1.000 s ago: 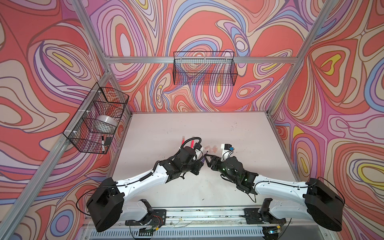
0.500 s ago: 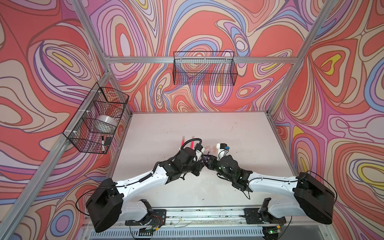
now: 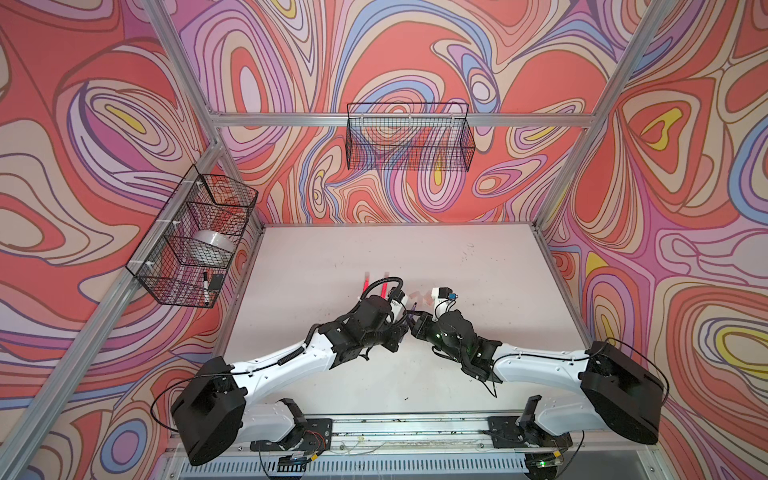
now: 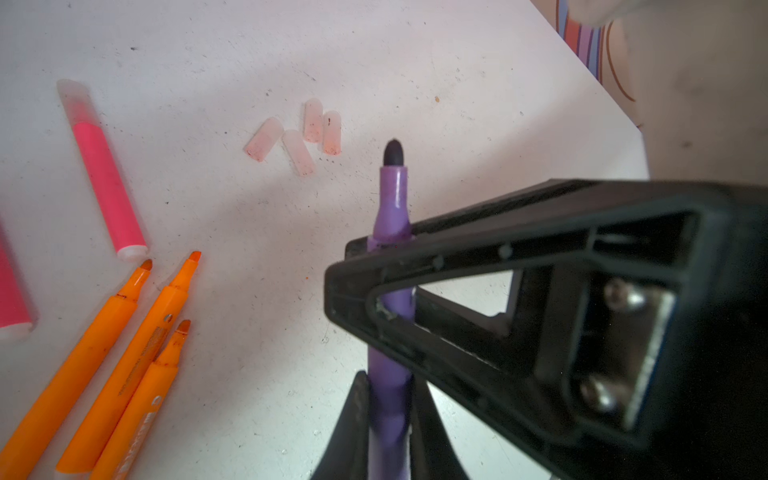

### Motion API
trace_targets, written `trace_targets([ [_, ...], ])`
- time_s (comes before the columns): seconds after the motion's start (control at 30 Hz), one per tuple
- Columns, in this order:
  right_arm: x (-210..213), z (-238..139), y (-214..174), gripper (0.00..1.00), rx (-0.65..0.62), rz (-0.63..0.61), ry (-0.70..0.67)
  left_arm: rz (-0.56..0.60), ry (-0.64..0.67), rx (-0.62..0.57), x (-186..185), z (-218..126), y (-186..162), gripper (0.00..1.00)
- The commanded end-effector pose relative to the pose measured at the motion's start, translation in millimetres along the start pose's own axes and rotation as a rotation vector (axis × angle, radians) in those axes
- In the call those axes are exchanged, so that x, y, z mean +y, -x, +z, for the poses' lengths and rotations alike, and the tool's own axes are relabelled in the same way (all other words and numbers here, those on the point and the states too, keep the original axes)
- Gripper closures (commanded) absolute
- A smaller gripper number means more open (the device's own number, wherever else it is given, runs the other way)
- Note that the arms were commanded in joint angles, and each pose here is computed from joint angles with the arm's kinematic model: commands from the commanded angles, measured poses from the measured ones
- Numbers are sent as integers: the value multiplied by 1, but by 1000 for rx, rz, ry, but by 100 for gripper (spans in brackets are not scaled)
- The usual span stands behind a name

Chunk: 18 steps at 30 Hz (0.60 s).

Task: Insert the pens into the pen caps
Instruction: 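Raise the purple marker upright toward the right gripper while the right gripper approaches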

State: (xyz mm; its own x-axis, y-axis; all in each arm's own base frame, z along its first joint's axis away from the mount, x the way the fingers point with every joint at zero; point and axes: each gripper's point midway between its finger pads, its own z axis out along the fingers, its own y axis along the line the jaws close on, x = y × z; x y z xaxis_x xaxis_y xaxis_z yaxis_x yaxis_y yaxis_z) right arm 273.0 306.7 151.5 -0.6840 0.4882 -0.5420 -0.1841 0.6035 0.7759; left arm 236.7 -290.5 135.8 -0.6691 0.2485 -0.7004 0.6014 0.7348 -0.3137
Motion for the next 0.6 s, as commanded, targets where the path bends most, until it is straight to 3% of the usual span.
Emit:
trace_targets([
  [0.0, 18, 3, -1, 100, 9, 8, 51, 16, -8, -39, -3, -2, 6, 79],
  [0.33, 28, 3, -7, 100, 18, 16, 86, 16, 10, -69, 0, -1, 11, 68],
  [0.57, 35, 6, -12, 100, 32, 14, 106, 19, 4, -74, -1, 2, 13, 66],
])
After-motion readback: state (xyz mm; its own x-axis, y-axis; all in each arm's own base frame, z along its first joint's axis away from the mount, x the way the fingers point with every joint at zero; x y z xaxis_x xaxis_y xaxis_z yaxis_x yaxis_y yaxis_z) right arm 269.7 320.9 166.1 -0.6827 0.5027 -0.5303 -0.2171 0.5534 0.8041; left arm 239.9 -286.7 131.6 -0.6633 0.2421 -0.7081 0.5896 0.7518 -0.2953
